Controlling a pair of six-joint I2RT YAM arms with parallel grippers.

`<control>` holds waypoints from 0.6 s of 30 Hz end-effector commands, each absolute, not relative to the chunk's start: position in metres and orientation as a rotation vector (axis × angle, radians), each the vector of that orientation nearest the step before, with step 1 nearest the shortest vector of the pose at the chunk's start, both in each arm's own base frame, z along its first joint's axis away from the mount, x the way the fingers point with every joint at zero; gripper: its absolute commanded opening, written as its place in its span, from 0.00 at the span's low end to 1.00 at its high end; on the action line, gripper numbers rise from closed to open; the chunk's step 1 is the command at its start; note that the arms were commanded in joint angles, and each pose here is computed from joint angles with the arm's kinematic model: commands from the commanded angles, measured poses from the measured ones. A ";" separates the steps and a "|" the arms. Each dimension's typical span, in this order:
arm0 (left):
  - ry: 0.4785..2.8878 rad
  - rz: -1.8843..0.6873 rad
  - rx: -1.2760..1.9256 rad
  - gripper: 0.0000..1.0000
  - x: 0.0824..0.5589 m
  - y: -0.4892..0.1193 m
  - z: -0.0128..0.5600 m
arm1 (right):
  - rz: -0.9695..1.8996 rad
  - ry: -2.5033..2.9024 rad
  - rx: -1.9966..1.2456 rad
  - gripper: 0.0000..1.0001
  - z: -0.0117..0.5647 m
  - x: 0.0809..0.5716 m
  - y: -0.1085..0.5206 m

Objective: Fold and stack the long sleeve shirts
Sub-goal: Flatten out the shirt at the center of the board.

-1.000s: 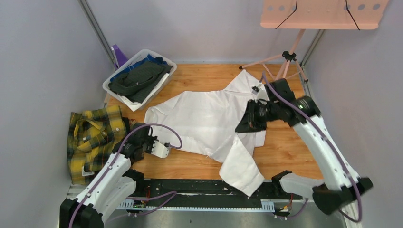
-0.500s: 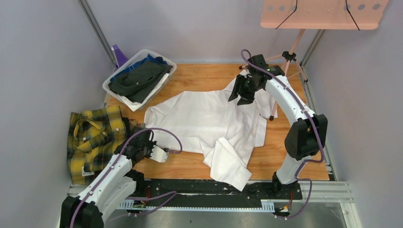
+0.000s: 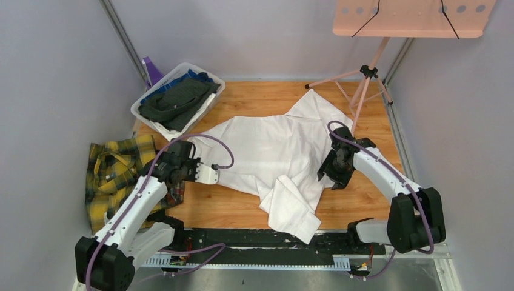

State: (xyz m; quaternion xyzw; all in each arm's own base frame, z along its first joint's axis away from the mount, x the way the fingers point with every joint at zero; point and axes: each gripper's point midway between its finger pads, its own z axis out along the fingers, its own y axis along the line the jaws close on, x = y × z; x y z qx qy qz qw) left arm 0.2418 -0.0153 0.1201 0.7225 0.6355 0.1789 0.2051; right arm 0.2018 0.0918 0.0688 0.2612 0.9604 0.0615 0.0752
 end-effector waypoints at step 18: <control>1.838 0.549 2.144 0.08 0.217 0.009 0.055 | -0.318 2.665 0.984 0.00 0.037 0.242 0.027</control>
